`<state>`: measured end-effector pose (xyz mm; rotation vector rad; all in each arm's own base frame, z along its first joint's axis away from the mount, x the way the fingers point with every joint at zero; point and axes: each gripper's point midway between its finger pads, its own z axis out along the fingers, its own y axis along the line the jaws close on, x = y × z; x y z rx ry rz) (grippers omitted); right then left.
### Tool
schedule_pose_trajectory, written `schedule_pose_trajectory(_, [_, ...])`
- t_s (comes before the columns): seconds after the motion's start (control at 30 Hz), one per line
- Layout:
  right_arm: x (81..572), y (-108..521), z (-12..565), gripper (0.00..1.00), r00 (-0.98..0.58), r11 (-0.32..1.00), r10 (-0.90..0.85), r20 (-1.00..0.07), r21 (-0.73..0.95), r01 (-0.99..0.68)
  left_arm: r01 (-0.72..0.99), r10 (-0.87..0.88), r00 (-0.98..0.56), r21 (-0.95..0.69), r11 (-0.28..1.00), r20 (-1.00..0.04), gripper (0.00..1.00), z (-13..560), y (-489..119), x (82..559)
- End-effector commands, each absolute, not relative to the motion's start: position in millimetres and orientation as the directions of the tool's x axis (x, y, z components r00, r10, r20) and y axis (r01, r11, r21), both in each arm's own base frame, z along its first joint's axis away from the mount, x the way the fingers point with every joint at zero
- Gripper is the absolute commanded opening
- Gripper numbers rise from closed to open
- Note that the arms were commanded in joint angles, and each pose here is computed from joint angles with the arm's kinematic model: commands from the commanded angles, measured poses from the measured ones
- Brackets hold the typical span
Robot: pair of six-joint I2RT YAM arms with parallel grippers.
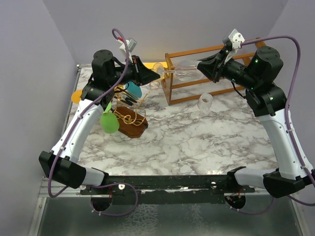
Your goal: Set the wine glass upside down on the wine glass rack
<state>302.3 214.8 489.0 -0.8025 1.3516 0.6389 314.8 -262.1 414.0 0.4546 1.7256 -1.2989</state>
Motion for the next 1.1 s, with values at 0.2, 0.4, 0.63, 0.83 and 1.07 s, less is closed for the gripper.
schedule_pose_trajectory(0.2, [292,218,486,0.16,0.169,0.541,-0.045,-0.985,-0.166,-0.824,0.769,-0.202,-0.411,-0.457,0.448,-0.889,0.0,428,-255,322])
schedule_pose_trajectory(0.4, [287,216,480,0.4,0.176,0.534,-0.07,-0.982,-0.186,-0.825,0.726,-0.19,-0.373,-0.414,0.55,-0.908,0.0,425,-241,338])
schedule_pose_trajectory(0.63, [288,206,474,0.67,0.189,0.574,-0.11,-0.976,-0.217,-0.789,0.683,-0.144,-0.297,-0.315,0.658,-0.944,0.0,426,-221,350])
schedule_pose_trajectory(0.83, [292,186,467,0.81,0.213,0.644,-0.184,-0.959,-0.282,-0.711,0.609,-0.06,-0.173,-0.155,0.778,-0.983,0.0,443,-190,360])
schedule_pose_trajectory(1.07, [297,175,435,0.9,0.226,0.625,-0.321,-0.92,-0.385,-0.679,0.426,0.084,-0.03,0.063,0.902,-0.996,0.0,473,-143,373])
